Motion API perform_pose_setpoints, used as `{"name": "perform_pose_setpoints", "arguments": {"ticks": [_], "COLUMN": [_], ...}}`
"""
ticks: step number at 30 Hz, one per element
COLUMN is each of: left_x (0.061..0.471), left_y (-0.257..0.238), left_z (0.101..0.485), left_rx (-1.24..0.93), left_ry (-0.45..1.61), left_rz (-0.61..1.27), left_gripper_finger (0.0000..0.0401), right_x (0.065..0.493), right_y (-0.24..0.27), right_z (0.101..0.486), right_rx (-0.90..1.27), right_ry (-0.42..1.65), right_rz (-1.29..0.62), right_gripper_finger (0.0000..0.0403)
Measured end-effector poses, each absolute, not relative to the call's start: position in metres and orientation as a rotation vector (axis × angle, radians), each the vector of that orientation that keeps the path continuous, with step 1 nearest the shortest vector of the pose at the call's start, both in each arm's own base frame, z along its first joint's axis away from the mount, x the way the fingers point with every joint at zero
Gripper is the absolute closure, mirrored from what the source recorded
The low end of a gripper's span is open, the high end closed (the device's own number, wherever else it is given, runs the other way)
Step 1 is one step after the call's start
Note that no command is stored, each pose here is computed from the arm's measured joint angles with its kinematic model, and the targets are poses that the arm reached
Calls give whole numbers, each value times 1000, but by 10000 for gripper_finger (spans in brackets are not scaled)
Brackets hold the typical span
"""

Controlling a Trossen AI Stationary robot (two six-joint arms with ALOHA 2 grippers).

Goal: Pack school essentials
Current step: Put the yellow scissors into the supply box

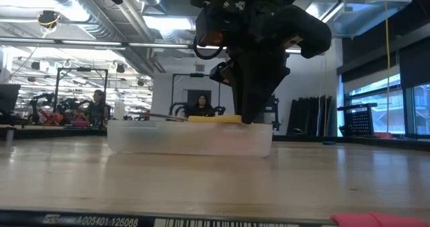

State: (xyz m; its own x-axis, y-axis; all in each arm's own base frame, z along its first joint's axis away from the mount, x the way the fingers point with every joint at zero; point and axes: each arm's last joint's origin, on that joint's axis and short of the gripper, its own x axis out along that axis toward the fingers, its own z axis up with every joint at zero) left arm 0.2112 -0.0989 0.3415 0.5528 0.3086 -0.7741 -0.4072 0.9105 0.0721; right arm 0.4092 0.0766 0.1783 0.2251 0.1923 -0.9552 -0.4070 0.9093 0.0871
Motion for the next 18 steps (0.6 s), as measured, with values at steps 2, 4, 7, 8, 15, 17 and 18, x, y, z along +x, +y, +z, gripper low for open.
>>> {"name": "perform_pose_setpoints", "arguments": {"ticks": [2, 4, 7, 8, 15, 17, 18], "left_x": [211, 211, 211, 211, 211, 211, 211], "left_y": [-99, -99, -99, -99, -99, -99, -99], "left_z": [342, 342, 342, 342, 342, 342, 342], "left_rx": [-121, -121, -121, -121, -121, -121, -121], "left_ry": [889, 889, 889, 889, 889, 889, 889], "left_rz": [424, 424, 424, 424, 425, 424, 424], "left_gripper_finger": [7, 7, 7, 7, 7, 7, 7], "right_x": [409, 409, 409, 409, 409, 409, 410], "right_y": [77, 77, 77, 77, 76, 76, 76], "right_z": [179, 179, 179, 179, 180, 183, 185], "right_rx": [-196, -196, -194, -194, -152, -162, -169], "right_ry": [1279, 1279, 1280, 1280, 1293, 1299, 1295], "right_rz": [417, 416, 415, 414, 377, 363, 355], "right_gripper_finger": [359, 361, 353, 348, 319, 317, 316]}}
